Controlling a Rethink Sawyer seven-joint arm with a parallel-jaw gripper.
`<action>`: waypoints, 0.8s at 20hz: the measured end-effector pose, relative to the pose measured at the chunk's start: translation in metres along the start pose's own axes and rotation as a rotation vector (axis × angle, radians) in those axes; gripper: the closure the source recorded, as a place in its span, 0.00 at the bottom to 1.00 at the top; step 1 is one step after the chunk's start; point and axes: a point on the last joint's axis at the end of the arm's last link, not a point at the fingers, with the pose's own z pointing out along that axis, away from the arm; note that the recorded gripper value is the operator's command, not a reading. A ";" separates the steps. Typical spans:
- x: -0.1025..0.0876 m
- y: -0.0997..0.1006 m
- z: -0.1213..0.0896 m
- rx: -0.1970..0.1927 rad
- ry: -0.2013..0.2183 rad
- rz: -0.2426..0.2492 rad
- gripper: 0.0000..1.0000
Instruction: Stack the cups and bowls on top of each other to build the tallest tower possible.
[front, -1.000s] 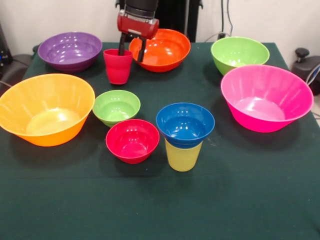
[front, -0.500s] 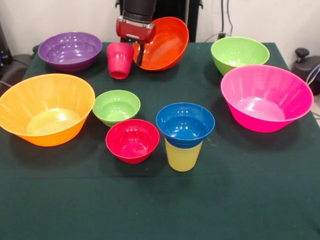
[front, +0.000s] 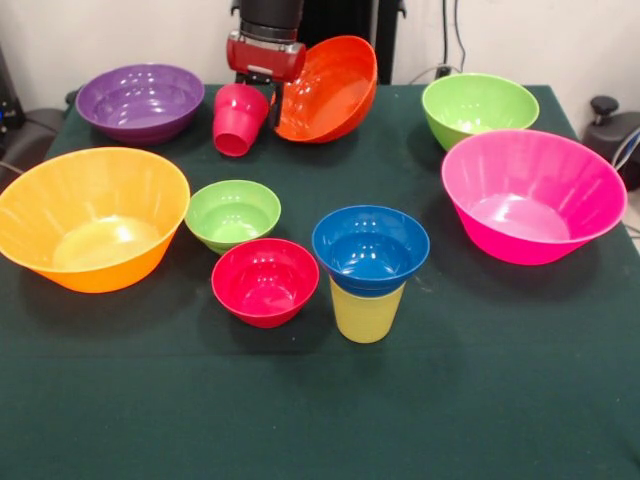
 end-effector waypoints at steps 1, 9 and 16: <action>-0.001 0.000 0.000 -0.004 0.000 -0.001 0.00; -0.013 -0.001 -0.003 -0.005 0.054 0.029 0.00; -0.021 -0.001 -0.005 -0.001 0.087 0.050 0.00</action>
